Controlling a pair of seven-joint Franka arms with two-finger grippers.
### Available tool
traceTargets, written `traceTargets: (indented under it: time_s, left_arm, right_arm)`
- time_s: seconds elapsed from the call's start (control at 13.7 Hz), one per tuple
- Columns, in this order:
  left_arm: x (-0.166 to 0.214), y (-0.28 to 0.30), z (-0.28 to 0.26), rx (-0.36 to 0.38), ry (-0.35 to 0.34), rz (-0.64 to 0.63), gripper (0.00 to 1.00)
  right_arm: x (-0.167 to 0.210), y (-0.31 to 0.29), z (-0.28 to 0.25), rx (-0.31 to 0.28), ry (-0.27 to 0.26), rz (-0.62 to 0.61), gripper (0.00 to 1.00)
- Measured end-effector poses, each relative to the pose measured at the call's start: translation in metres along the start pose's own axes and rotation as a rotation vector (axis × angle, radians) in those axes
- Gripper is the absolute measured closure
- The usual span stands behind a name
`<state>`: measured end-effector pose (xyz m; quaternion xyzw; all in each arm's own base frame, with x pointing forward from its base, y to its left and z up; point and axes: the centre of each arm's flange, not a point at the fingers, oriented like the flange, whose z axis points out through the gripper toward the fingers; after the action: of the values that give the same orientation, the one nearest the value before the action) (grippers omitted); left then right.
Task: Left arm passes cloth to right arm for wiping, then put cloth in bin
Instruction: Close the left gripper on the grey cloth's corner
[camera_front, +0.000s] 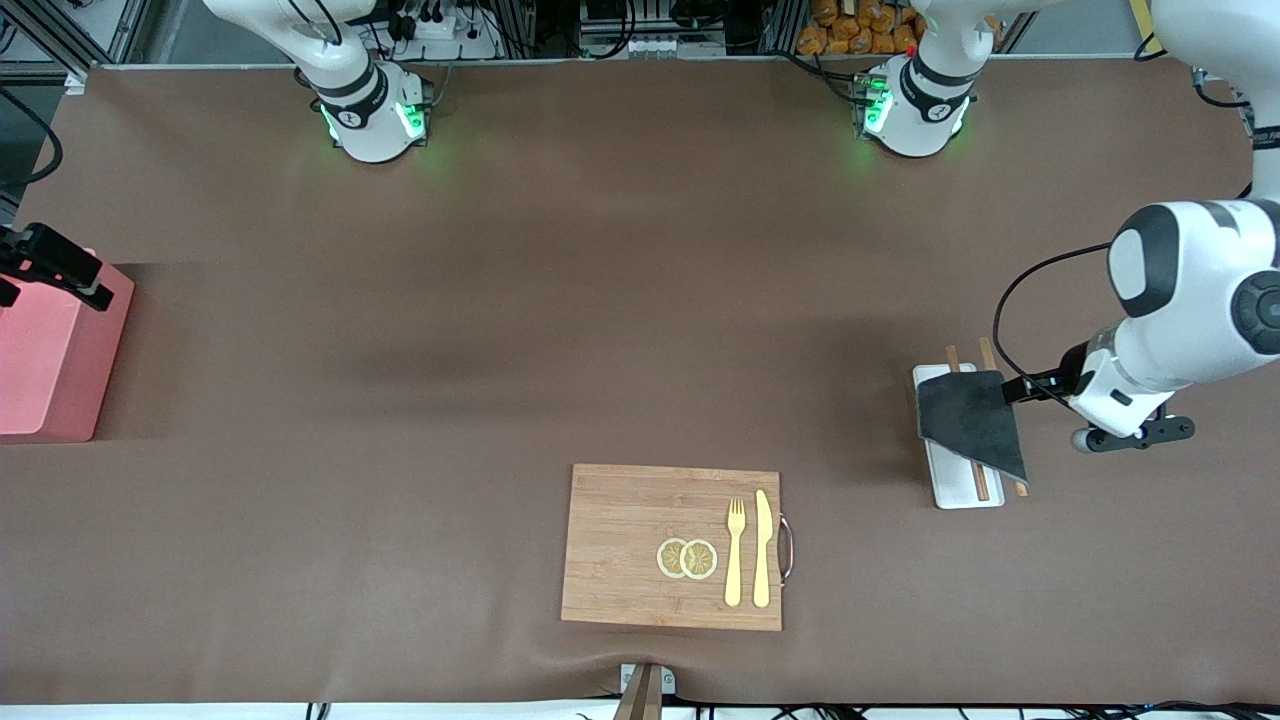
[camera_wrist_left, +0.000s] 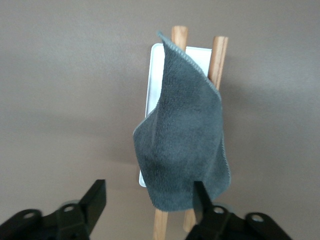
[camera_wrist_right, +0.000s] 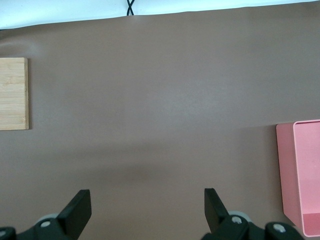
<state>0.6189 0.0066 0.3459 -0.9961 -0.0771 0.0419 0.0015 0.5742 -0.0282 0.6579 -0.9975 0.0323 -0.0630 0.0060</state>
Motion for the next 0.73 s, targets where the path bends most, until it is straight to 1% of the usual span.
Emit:
traceTargets:
  time_s: [0.07,0.22,0.44,0.51,0.58,0.66,0.73]
  left_arm:
    - [0.001,0.0,0.007,0.0,-0.002,-0.001,0.38]
    - [0.004,0.001,0.018,-0.002,-0.001,-0.003,0.39]
    - [0.008,0.002,0.031,-0.005,0.004,-0.004,0.4]
    - [0.009,0.002,0.034,-0.006,0.008,-0.004,0.45]
    - [0.01,0.002,0.036,-0.007,0.011,-0.005,0.45]
    - [0.01,0.002,0.037,-0.007,0.013,-0.005,0.48]
    - [0.011,0.003,0.037,-0.008,0.014,-0.004,0.48]
  right_arm:
    - [0.0,0.0,0.0,0.0,-0.001,0.0,0.0]
    - [-0.001,0.001,0.001,0.0,-0.008,0.001,0.0]
    - [-0.003,0.001,0.003,-0.001,-0.031,0.001,0.0]
    - [-0.004,0.001,0.003,-0.001,-0.034,0.001,0.0]
    - [-0.004,0.001,0.003,-0.001,-0.035,0.002,0.0]
    - [-0.004,0.001,0.003,-0.001,-0.036,0.002,0.0]
    - [-0.004,0.001,0.003,-0.001,-0.036,0.002,0.0]
